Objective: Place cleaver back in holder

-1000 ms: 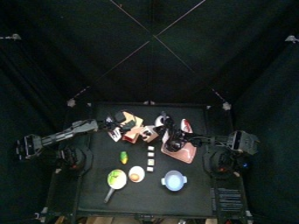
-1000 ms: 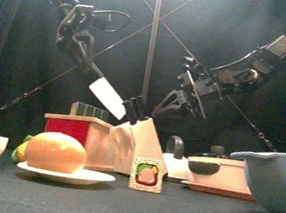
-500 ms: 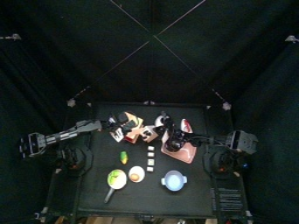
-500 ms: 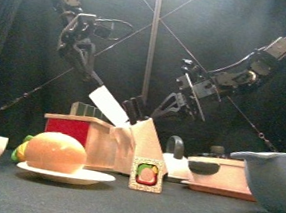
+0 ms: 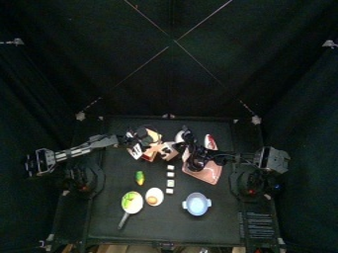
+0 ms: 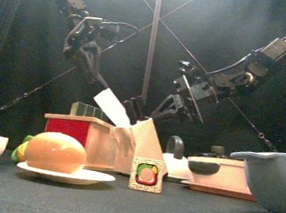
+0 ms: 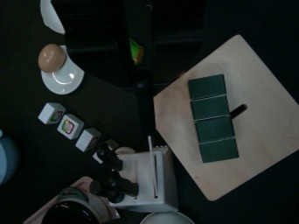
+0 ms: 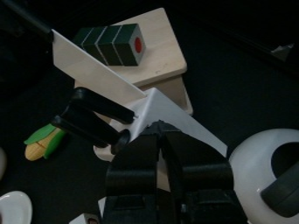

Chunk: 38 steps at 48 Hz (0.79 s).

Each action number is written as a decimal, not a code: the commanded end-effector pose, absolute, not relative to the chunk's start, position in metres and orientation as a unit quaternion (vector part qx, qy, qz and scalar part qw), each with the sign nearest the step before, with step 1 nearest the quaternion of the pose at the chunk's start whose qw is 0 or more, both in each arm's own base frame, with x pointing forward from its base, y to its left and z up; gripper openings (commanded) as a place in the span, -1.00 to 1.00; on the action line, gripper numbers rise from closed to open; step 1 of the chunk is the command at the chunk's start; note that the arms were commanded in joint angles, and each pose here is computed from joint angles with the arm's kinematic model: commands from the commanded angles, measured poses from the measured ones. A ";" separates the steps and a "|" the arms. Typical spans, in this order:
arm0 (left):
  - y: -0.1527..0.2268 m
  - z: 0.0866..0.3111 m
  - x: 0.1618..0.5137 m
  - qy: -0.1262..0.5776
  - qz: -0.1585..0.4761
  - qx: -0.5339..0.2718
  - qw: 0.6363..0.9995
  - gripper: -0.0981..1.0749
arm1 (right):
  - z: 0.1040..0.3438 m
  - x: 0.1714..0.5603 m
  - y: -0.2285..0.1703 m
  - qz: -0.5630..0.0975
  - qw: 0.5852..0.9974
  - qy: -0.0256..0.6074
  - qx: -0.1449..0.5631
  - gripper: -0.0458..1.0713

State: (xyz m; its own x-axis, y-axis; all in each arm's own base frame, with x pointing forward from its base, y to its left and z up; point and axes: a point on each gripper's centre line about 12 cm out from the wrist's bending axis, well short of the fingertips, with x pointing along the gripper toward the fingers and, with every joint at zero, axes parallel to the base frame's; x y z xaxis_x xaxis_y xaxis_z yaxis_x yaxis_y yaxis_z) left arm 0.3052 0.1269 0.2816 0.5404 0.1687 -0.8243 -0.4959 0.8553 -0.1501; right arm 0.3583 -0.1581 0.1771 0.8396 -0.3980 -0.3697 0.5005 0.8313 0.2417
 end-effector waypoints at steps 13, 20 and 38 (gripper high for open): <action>0.132 0.294 0.318 0.426 0.192 -0.179 0.866 -0.12 | 0.185 0.372 -0.163 -0.235 0.945 0.154 0.166 -0.37; 0.137 0.290 0.324 0.427 0.195 -0.181 0.864 -0.11 | 0.184 0.372 -0.163 -0.235 0.944 0.158 0.168 -0.37; 0.147 0.283 0.342 0.428 0.197 -0.171 0.865 0.10 | 0.183 0.372 -0.162 -0.235 0.944 0.160 0.168 -0.37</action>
State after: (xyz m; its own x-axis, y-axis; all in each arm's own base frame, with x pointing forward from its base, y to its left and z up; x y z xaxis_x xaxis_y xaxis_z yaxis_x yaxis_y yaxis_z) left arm 0.3349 0.1419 0.2697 0.5225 0.1715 -0.8352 -0.4927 0.8602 -0.1316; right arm 0.3686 -0.1605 0.1704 0.8252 -0.3834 -0.4147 0.5052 0.8294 0.2385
